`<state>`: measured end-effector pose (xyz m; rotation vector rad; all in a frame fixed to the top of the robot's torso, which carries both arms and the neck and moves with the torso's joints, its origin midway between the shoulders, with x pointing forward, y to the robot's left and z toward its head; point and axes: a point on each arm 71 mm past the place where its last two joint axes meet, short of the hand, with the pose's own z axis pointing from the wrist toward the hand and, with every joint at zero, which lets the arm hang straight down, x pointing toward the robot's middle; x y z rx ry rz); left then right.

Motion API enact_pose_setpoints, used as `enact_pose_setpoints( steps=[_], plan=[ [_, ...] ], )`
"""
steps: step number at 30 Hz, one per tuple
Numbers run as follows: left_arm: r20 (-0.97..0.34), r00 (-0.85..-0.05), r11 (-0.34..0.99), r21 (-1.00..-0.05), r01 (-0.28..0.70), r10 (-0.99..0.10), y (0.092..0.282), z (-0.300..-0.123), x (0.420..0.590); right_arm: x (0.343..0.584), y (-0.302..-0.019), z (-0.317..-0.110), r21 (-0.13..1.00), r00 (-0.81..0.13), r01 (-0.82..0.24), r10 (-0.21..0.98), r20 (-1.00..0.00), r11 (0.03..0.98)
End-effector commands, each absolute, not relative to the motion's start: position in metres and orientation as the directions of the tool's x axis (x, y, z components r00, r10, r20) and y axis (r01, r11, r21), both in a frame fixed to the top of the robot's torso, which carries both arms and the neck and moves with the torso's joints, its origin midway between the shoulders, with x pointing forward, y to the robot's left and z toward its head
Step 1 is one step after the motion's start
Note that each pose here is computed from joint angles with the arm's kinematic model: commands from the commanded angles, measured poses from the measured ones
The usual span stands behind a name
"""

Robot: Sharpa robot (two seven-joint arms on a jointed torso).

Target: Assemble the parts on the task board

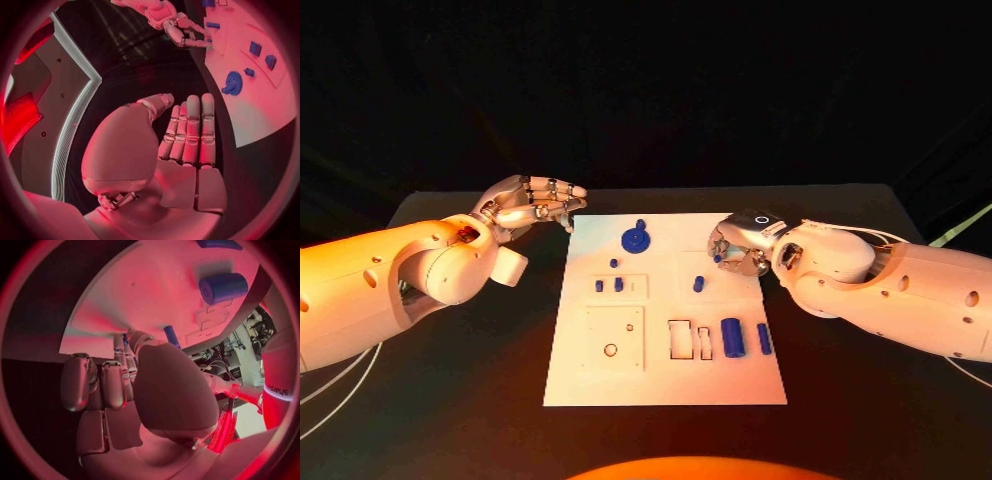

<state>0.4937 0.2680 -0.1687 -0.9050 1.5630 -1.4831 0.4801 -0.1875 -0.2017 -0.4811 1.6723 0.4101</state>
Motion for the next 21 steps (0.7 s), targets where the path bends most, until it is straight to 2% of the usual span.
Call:
enact_pose_setpoints(
  steps=[1, 12, 21],
  plan=[
    [-0.046, -0.451, 0.043, -0.999, 0.018, -0.891, 0.2662, -0.1675, 0.4928, 0.479, -0.1865, -0.2083, -0.024, -0.147, -0.533, -0.12, -0.982, 0.846],
    [-0.048, -0.447, 0.048, -0.999, 0.011, -0.893, 0.2676, -0.168, 0.4929, 0.4789, -0.1813, -0.2142, -0.036, -0.157, -0.532, -0.14, -0.978, 0.846],
    [-0.049, -0.444, 0.051, -0.999, 0.007, -0.895, 0.2686, -0.1684, 0.4931, 0.4779, -0.1805, -0.2127, -0.053, -0.122, -0.523, -0.136, -0.983, 0.851]
  ],
)
